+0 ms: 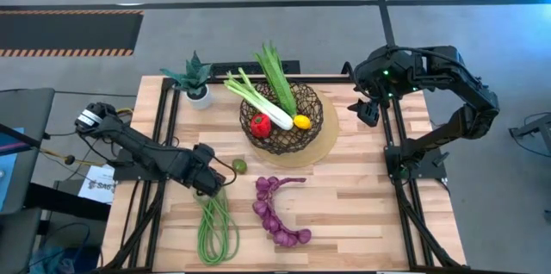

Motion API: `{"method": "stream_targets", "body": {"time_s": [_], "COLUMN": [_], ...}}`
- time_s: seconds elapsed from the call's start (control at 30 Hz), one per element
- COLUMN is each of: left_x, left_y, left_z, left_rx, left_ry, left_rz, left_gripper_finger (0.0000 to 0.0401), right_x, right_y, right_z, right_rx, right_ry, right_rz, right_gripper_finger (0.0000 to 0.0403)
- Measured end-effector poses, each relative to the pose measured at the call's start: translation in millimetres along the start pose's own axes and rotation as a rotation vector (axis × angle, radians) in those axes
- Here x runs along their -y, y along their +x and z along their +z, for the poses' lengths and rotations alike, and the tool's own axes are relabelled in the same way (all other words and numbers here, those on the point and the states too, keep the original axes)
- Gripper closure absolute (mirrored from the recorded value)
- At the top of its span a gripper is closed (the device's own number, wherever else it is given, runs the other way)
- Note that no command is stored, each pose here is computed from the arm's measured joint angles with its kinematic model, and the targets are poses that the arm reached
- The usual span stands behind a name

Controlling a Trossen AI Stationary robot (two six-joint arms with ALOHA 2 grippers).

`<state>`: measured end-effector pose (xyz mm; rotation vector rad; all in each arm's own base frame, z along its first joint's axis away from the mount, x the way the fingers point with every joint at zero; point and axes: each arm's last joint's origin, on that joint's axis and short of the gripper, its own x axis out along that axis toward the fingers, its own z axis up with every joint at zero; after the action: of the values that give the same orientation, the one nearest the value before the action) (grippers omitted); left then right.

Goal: Build produce basket
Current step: Put the string beans into the basket

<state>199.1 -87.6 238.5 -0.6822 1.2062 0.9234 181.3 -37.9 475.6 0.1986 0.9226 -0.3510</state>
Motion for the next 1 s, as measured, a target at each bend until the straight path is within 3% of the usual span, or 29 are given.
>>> {"method": "stream_targets", "body": {"time_s": [0.2, 0.43, 0.67, 1.0], "left_x": [2.5, 9.6, 40.3, 73.9], "left_y": [-0.2, 7.5, 37.4, 84.8], "left_z": [-1.8, -7.2, -17.3, -31.6], "left_rx": [-0.042, -0.128, -0.244, -0.345], "left_ry": [0.026, -0.094, -0.197, -0.236], "left_rz": [-0.028, 0.005, 0.018, 0.041], "left_gripper_finger": [0.0242, 0.0178, 0.0123, 0.0110], "right_x": [-1.1, -2.3, -2.3, -8.0], "right_y": [-0.1, -0.1, -0.1, -1.2], "right_z": [-0.2, -0.4, -0.4, -1.7], "right_rx": [-0.006, -0.009, -0.005, -0.002], "right_ry": [-0.043, -0.128, -0.216, -0.261], "right_rz": [0.038, 0.079, 0.080, 0.099], "right_gripper_finger": [0.0085, 0.0085, 0.0085, 0.0085]}}
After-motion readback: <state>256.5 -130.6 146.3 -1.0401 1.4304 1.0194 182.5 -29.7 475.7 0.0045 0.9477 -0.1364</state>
